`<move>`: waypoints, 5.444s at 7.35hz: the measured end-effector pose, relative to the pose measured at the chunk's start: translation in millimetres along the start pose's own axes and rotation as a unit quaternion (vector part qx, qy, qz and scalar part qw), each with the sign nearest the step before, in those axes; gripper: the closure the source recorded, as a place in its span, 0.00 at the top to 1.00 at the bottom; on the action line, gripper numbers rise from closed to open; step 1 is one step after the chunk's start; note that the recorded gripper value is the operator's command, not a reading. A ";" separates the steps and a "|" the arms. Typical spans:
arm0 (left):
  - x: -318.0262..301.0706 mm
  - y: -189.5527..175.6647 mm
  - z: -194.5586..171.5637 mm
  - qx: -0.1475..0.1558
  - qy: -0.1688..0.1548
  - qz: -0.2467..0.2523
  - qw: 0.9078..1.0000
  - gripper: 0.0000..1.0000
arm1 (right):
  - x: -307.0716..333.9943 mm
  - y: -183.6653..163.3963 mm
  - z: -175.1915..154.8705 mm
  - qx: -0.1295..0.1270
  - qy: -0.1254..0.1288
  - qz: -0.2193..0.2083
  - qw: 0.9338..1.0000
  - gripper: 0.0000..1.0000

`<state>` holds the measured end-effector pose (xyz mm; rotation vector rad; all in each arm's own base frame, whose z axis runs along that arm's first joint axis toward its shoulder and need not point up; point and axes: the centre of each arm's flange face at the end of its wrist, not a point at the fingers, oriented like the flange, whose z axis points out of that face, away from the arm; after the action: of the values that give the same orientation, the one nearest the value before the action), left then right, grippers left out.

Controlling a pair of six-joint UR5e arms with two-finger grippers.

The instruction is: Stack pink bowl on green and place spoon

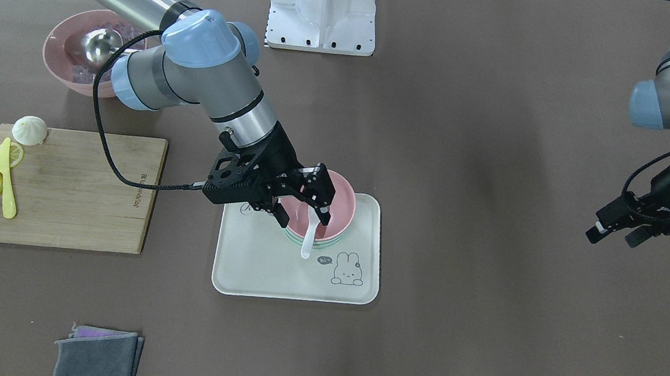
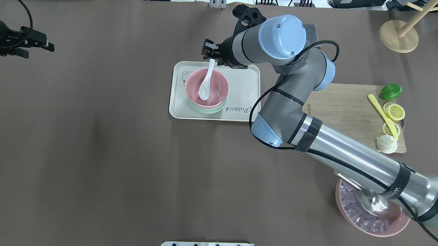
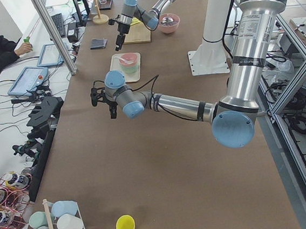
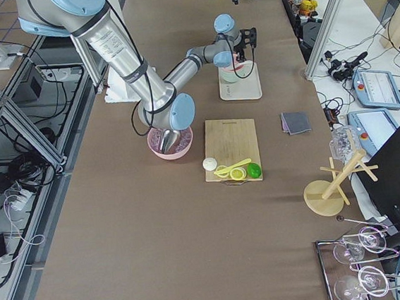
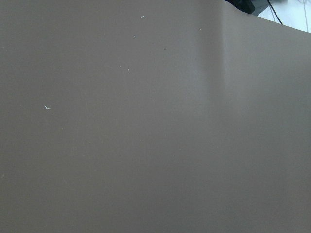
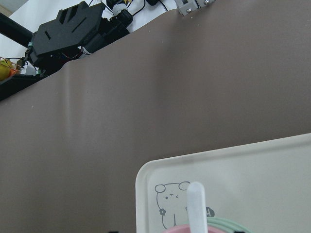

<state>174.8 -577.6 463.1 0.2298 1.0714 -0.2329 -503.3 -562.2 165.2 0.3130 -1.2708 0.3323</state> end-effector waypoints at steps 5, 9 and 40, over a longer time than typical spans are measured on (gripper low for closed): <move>-15.6 -11.1 -27.0 0.027 0.003 -0.006 1.000 0.98 | 75.4 -73.3 -134.4 -0.059 0.203 -0.119 0.970 1.00; -95.3 -17.2 -35.6 0.031 -0.037 -0.024 0.999 0.98 | 280.2 -152.1 -220.9 -0.169 0.330 -0.261 0.891 1.00; -258.6 13.0 -137.7 -0.113 -0.142 0.089 0.979 0.98 | 577.2 -117.5 -399.5 -0.215 0.222 -0.131 0.942 1.00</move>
<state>-55.3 -504.6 629.5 0.0841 0.7808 0.0192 44.5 -466.4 609.4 0.0227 -0.8114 -0.1063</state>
